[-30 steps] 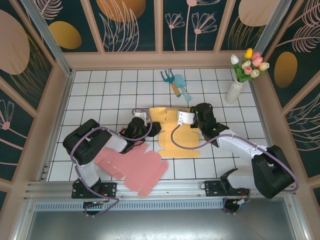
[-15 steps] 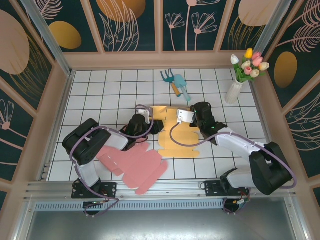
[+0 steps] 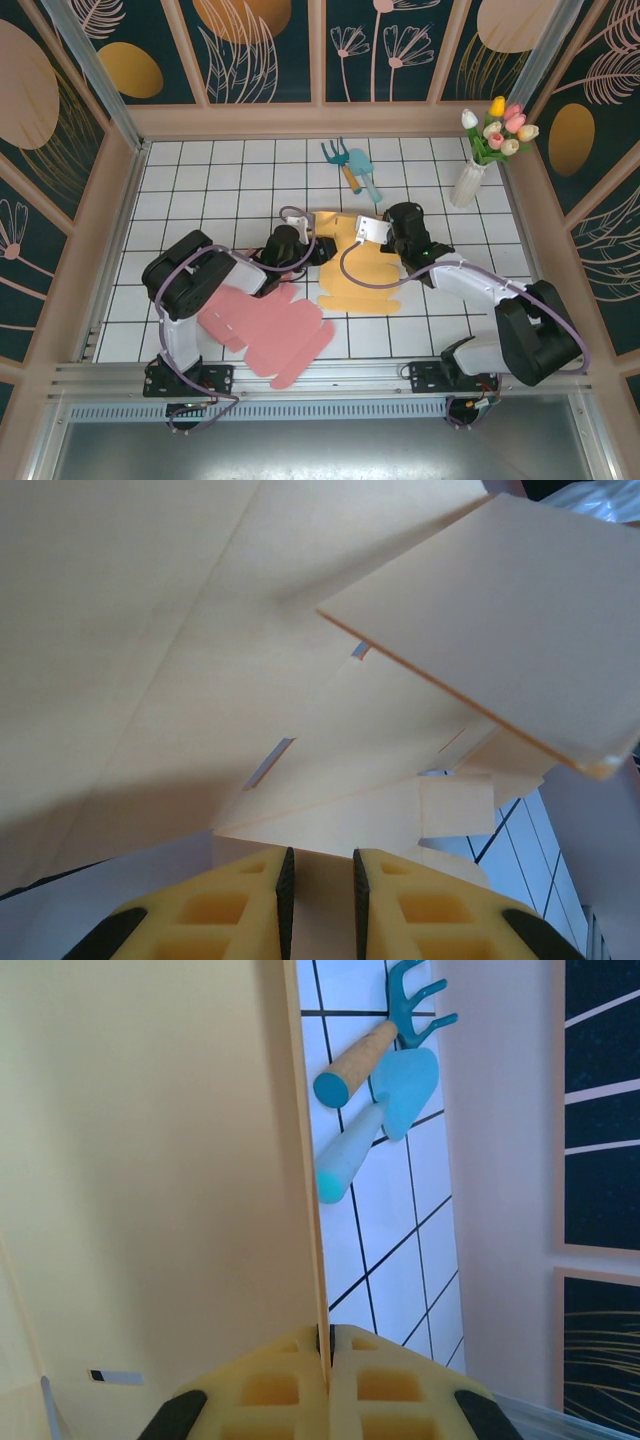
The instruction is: Fold the paper box
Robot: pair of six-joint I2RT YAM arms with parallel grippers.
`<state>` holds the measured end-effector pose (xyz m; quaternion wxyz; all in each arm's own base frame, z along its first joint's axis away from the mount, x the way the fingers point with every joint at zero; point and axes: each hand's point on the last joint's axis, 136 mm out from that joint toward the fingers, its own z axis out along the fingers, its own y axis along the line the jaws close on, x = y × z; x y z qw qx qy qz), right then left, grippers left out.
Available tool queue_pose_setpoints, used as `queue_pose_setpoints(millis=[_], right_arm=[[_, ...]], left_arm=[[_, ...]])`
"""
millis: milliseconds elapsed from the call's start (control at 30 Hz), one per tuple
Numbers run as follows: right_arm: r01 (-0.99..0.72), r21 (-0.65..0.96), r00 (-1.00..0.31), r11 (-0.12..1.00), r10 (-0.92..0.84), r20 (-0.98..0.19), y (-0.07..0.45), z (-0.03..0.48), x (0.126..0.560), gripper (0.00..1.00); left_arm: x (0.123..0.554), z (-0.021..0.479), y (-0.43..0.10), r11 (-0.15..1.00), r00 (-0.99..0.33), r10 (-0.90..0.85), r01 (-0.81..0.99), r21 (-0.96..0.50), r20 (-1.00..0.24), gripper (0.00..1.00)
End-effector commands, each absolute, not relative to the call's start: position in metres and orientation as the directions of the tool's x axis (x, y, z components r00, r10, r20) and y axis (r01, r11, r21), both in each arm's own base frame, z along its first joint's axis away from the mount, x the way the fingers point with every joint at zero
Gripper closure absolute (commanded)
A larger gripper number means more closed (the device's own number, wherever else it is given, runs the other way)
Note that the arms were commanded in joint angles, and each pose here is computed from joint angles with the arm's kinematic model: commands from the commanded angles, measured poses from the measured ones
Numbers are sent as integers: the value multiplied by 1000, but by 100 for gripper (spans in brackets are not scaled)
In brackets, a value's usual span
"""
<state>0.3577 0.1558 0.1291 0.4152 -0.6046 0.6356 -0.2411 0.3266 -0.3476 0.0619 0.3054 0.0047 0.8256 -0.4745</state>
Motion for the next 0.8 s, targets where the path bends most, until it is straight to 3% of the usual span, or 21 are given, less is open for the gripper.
queue_pose_setpoints(millis=[0, 233, 767], right_arm=[[-582, -796, 110, 165, -954, -278, 163, 126, 358, 100], [-595, -788, 116, 160, -953, -280, 160, 120, 358, 100], [-525, -848, 196, 67, -961, -197, 149, 134, 359, 100]], left_arm=[[330, 76, -365, 497, -804, -292, 336, -800, -518, 76], [333, 62, -369, 493, -814, -289, 324, -807, -504, 74], [323, 123, -303, 700, -625, -270, 394, -595, -732, 67]])
